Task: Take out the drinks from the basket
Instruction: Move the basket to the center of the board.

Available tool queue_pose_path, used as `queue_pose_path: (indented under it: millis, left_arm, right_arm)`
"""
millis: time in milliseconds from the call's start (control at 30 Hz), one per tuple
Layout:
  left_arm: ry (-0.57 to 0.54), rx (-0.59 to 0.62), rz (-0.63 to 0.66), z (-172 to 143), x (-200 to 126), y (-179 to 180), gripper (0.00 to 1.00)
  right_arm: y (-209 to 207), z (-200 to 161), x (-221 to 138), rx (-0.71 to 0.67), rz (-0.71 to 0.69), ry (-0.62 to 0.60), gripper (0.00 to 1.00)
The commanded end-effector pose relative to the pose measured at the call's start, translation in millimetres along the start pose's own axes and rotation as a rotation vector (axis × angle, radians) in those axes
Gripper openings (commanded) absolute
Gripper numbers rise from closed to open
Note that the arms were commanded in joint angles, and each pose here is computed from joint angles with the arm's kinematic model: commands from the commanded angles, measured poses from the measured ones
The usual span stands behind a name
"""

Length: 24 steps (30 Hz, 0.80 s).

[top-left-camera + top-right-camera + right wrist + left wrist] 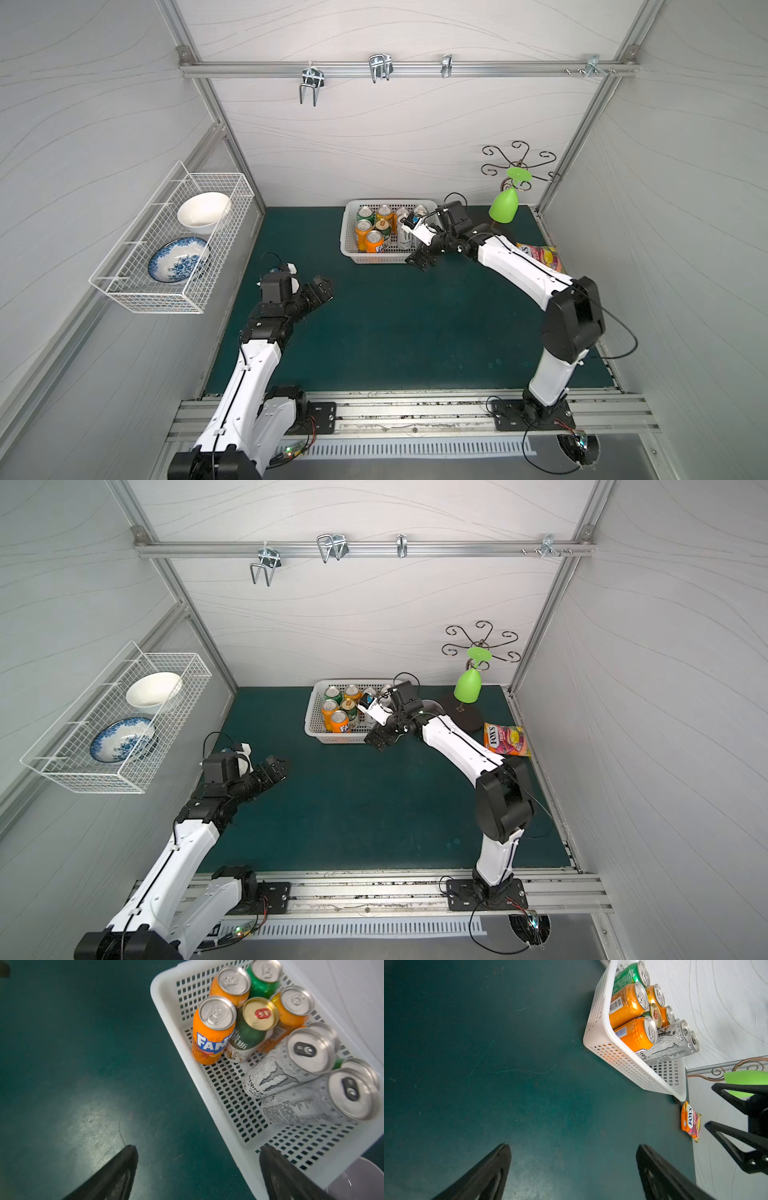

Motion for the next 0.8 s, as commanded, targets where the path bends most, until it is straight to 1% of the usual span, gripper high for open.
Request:
queue_pose_path:
  millis: [0, 167, 300, 467, 667, 767]
  left_arm:
    - [-0.021, 0.012, -0.046, 10.7, -2.4, -8.4, 0.98]
    - [-0.007, 0.011, -0.034, 7.7, 0.3, -5.7, 0.98]
    - [-0.007, 0.007, -0.039, 5.8, 1.3, -4.9, 0.98]
    - [-0.006, 0.006, -0.035, 5.4, 2.3, -4.2, 0.98]
    - [0.006, 0.003, -0.042, 4.0, 3.2, -4.2, 0.98]
    - [0.007, 0.001, -0.039, 3.4, 4.2, -3.6, 0.98]
  right_arm:
    - [9.0, 0.6, 17.8, -0.139, -0.004, 0.123, 0.92]
    - [7.8, 4.5, 49.5, -0.224, -0.021, 0.179, 0.85]
    - [4.8, 4.9, 67.2, -0.296, -0.037, 0.193, 0.82]
    - [0.0, 5.7, 81.4, -0.344, -0.041, 0.204, 0.77]
    - [-5.3, 2.1, 96.2, -0.403, -0.059, 0.221, 0.68]
    - [-9.8, -0.1, 103.2, -0.407, -0.050, 0.227, 0.62]
Point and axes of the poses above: each gripper's point midway between its finger pads, its own x axis out along the fingers, its own y axis along the line the jaws close on, z = x × y, the point moved 10 cm from there along -x, back along the fingers, and after that the axes turned 12 degrees about x, right-handed, at the moved point
